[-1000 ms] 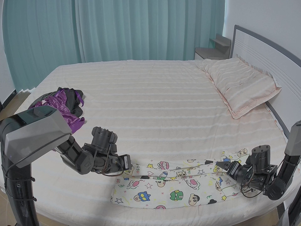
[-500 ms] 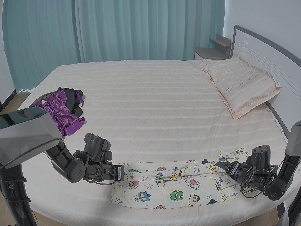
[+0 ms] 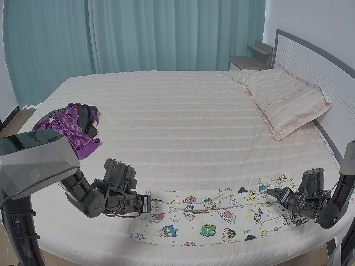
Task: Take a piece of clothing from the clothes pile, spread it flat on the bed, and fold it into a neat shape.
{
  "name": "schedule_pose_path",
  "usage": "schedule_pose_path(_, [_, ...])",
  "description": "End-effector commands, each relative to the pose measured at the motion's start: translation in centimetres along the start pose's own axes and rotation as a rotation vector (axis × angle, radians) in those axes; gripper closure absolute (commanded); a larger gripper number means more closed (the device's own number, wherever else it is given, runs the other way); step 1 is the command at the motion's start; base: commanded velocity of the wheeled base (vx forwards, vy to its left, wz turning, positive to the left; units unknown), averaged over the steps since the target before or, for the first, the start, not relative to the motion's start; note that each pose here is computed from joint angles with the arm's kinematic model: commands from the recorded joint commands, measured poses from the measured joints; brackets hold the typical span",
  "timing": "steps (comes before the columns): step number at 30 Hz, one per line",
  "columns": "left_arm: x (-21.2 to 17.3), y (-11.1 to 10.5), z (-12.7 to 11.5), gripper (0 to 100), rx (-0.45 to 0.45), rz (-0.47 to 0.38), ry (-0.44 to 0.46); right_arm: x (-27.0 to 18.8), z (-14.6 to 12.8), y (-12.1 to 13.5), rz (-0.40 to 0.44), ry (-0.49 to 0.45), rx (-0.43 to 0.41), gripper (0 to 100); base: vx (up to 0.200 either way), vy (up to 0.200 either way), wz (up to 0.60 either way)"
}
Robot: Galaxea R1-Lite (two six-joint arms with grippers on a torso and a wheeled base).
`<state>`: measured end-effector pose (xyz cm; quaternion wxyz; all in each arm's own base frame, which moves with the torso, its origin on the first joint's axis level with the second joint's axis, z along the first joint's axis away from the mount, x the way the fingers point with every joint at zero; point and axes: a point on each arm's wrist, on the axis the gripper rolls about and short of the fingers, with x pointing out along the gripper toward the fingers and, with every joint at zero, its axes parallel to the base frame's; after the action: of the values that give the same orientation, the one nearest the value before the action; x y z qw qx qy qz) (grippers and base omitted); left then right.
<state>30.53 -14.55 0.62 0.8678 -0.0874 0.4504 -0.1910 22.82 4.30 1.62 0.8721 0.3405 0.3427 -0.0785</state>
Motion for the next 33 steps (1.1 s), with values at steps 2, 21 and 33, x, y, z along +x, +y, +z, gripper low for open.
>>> schedule_pose_path(2, [0.0, 0.0, 0.4, 100, -0.016, -0.001, -0.013, 1.2, 0.4, -0.3, -0.047, 0.016, 0.015, 0, 0.0, 0.0, 0.0])
schedule_pose_path(21, [-0.1, -0.2, 1.1, 100, -0.033, 0.012, -0.047, 4.9, 2.5, -2.6, -0.133, -0.032, 0.115, 0, 0.0, 0.0, 0.0])
schedule_pose_path(33, [-0.1, -0.2, 1.5, 100, -0.034, 0.01, -0.058, 6.2, 2.4, -3.2, -0.137, -0.097, 0.064, 0, 0.0, 0.0, 0.0])
